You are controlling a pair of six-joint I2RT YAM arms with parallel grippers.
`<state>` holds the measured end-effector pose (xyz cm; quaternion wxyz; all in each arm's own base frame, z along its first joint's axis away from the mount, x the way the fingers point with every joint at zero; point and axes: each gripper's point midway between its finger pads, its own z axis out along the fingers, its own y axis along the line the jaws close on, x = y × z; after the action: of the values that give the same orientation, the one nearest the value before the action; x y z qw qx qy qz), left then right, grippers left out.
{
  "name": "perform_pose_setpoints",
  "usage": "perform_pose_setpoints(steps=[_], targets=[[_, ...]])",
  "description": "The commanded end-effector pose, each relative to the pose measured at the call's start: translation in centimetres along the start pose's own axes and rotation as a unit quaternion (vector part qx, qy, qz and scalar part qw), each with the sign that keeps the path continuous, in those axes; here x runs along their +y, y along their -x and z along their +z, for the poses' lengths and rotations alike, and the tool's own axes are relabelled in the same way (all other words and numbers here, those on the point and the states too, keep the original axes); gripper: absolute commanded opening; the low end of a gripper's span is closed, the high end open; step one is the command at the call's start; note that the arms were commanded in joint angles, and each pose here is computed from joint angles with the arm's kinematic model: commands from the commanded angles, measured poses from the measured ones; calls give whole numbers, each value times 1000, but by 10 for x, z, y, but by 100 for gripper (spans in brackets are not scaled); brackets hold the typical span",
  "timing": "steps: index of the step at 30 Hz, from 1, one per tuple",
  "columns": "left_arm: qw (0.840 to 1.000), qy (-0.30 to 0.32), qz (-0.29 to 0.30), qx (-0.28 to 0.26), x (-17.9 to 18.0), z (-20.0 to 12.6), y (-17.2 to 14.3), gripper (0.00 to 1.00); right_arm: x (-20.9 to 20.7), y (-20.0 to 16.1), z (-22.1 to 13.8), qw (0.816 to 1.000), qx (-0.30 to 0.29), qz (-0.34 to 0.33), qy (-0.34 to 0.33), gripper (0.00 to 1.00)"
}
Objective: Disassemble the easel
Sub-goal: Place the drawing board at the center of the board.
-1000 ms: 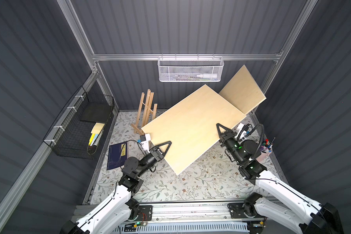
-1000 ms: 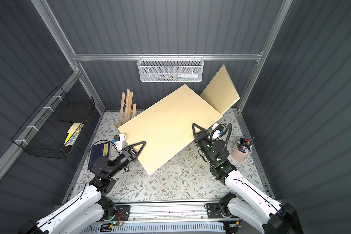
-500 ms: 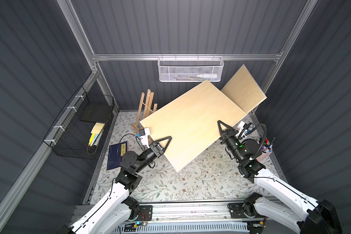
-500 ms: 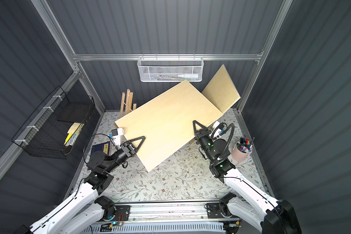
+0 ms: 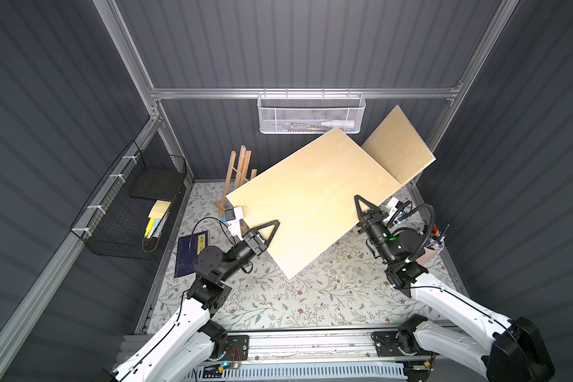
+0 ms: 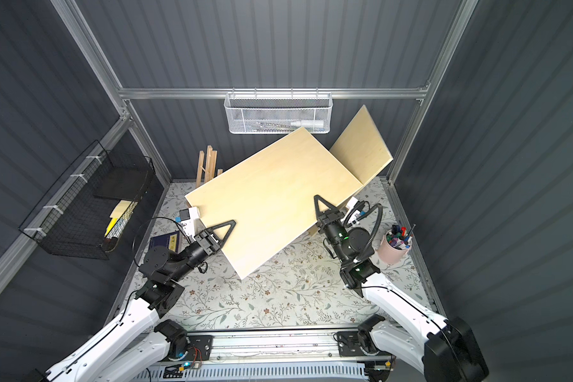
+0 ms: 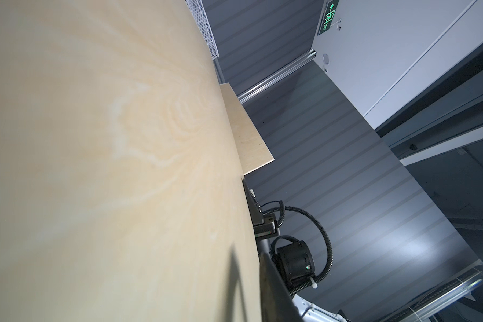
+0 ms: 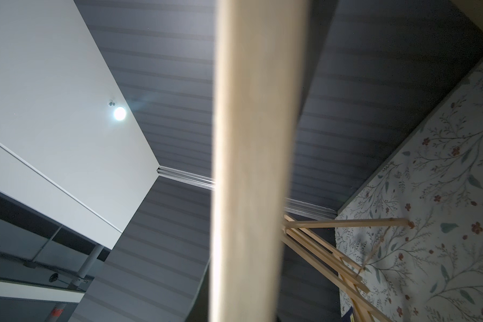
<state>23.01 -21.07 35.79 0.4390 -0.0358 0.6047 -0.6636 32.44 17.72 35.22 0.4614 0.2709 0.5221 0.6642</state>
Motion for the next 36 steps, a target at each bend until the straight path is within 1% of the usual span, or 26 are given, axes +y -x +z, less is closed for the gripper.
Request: perform_pose_setpoints(steps=[1, 2, 3, 5, 7, 8, 9, 10, 13, 16, 18, 20, 22, 25, 29, 33, 36], targets=[[942, -291, 7, -167, -162, -55, 75, 24, -14, -24, 9, 997, 45, -58, -7, 0], [940, -296, 4, -169, -163, -55, 76, 30, -14, -23, 12, 997, 41, -58, -7, 0], [938, -301, 1, -171, -164, -55, 77, 34, -14, -23, 14, 998, 38, -58, -8, 0], [933, -315, -6, -175, -165, -58, 78, 39, -14, -19, 20, 998, 27, -58, -10, 0], [928, -325, -12, -181, -166, -61, 80, 49, -14, -16, 24, 998, 15, -53, -12, 0], [926, -328, -14, -186, -167, -62, 81, 52, -13, -13, 26, 999, 7, -50, -11, 0], [925, -328, -14, -189, -166, -62, 82, 52, -8, -12, 28, 999, 4, -48, -5, 0], [925, -328, -14, -190, -166, -62, 83, 52, -16, -14, 34, 999, 8, -48, -14, 0], [928, -325, -13, -182, -165, -55, 82, 52, -10, -17, 42, 999, 15, -50, 2, 0], [936, -304, -12, -177, -160, -45, 83, 44, -10, -15, 43, 998, 8, -56, 2, 0], [939, -292, -3, -181, -160, -42, 86, 44, -10, -15, 44, 998, 11, -64, 0, 0], [943, -279, 7, -181, -161, -38, 88, 38, -6, -18, 46, 997, 18, -75, 6, 0], [950, -252, 18, -181, -159, -29, 91, 37, -5, -18, 46, 996, 19, -84, 9, 0], [961, -209, 35, -176, -153, -14, 95, 30, 3, -17, 45, 994, 17, -108, 16, 0], [969, -170, 47, -173, -143, -1, 98, 24, 14, -20, 45, 989, 31, -146, 18, 0], [973, -158, 59, -160, -137, 9, 96, 24, 25, -23, 45, 984, 40, -173, 29, 0], [973, -174, 77, -131, -140, 19, 87, 23, 27, -29, 47, 979, 58, -195, 30, 0]])
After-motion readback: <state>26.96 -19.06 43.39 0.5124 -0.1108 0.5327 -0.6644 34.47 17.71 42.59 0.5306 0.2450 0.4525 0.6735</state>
